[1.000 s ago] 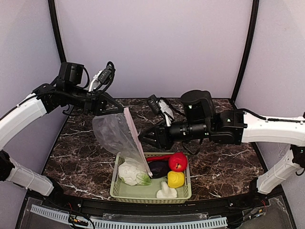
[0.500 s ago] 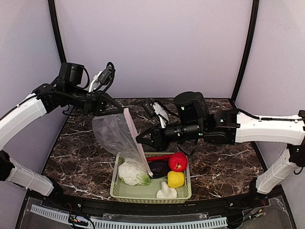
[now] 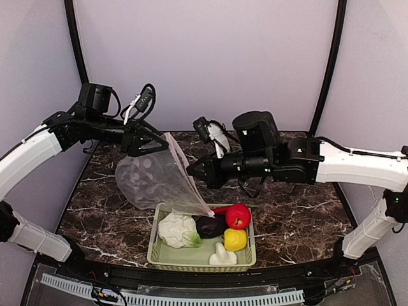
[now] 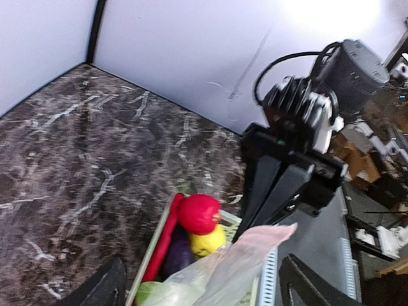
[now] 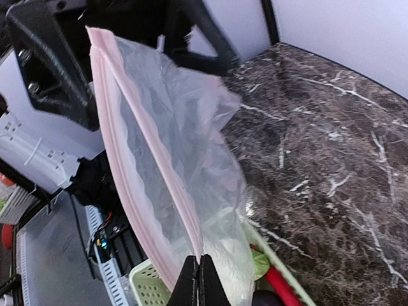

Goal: Place the food in the zip-top bag and seal the zipper
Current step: Pass from the left arm to the right, then open the zipper food storage bag.

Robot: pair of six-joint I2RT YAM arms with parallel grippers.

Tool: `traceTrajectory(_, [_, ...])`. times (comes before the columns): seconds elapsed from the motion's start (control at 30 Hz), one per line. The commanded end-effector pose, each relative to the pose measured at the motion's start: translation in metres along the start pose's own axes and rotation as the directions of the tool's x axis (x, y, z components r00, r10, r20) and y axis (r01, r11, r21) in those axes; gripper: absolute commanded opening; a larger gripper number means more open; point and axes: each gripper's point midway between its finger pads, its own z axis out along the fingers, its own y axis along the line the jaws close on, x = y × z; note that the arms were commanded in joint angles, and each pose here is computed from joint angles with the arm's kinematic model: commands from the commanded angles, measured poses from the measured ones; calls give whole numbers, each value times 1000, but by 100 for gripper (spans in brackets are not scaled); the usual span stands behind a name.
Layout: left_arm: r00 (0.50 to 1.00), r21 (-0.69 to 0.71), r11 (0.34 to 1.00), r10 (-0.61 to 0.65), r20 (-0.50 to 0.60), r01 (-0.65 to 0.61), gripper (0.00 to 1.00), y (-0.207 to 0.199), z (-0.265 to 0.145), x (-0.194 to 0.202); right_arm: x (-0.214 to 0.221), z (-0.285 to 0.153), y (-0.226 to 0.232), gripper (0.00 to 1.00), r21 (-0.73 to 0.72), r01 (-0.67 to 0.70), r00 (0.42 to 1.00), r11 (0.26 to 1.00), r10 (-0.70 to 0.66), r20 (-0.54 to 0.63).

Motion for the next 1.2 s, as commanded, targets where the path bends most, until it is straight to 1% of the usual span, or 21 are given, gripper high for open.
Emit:
traceTrajectory(0.0, [996,-288,957,44,81,-18,88,25,-28,-26,-35,-28,-63,0,251,-44,997,967,26,74])
traceTrajectory(0.07, [991,-347,938,53,120,-8,92,27,-39,-34,-43,-46,-88,0,332,-71,995,941,41,96])
traceTrajectory(0.2, [983,-403,915,51,177,25,95,24,-55,-41,-52,-87,-133,0,471,-131,987,873,70,144])
traceTrajectory(0.27, [980,-418,907,40,193,45,96,22,-61,-40,-56,-109,-148,0,522,-150,983,839,70,169])
traceTrajectory(0.4, [977,-414,906,1,211,88,96,20,-64,-29,-59,-139,-164,0,599,-157,981,786,51,189])
traceTrajectory(0.5, [968,-386,912,-43,246,138,96,18,-63,-25,-61,-146,-163,0,601,-159,979,783,47,197])
traceTrajectory(0.63, [952,-317,926,-110,287,203,94,21,-52,-17,-52,-126,-157,0,539,-159,983,827,80,167])
traceTrajectory(0.73, [938,-292,924,-151,312,246,92,27,-45,-10,-41,-102,-151,0,463,-169,984,870,119,135])
traceTrajectory(0.87, [908,-248,915,-219,358,319,91,33,-38,-2,-35,-67,-143,0,364,-181,982,914,150,111])
traceTrajectory(1.07, [873,-234,882,-302,383,408,89,44,-21,18,-34,-33,-136,0,298,-207,977,932,181,114])
traceTrajectory(1.17, [857,-245,867,-315,408,435,88,50,-9,26,-33,-24,-131,0,279,-231,970,932,201,133])
